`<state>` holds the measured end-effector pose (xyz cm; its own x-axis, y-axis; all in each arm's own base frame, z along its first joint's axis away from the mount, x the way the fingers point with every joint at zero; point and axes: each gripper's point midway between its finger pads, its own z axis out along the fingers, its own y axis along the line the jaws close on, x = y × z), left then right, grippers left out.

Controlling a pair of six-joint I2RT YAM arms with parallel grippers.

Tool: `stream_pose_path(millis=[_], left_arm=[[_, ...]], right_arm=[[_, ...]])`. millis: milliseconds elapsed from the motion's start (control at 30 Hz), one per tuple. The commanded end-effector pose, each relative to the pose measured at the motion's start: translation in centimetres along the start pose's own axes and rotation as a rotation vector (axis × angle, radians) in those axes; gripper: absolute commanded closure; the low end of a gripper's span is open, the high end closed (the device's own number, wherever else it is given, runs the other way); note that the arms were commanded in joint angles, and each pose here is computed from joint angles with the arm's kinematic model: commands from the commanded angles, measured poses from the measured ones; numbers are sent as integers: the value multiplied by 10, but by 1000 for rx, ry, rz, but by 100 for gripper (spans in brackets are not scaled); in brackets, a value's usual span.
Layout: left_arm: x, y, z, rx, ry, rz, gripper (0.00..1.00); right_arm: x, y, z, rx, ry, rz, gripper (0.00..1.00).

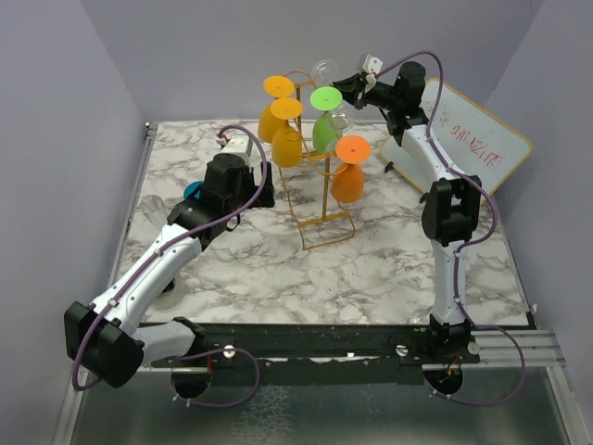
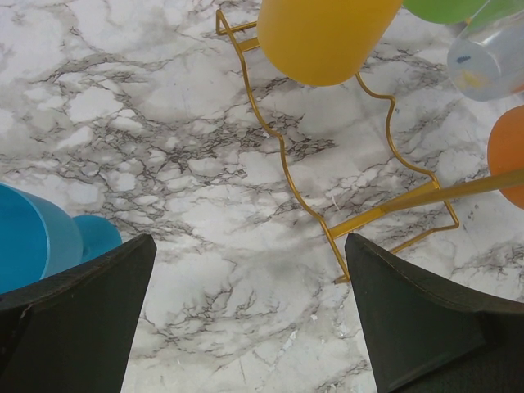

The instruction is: Place the wine glass upside down on the wine glass rack

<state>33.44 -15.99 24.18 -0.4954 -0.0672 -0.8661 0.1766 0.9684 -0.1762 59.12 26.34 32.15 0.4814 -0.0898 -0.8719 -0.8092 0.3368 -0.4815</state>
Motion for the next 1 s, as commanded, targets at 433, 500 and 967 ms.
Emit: stream_pose_path(millis=[433,500,967], left_arm=[[5,8,-1,-18,-1,6,1],[5,8,-1,-18,-2,6,1],[7,9,-2,-21,-1,3,1]], right_arm=[[-24,32,10,-140,-64,67,99],[-32,28,11,-126,-86,62,100],[-37,22,11,-95,-97,50,99]])
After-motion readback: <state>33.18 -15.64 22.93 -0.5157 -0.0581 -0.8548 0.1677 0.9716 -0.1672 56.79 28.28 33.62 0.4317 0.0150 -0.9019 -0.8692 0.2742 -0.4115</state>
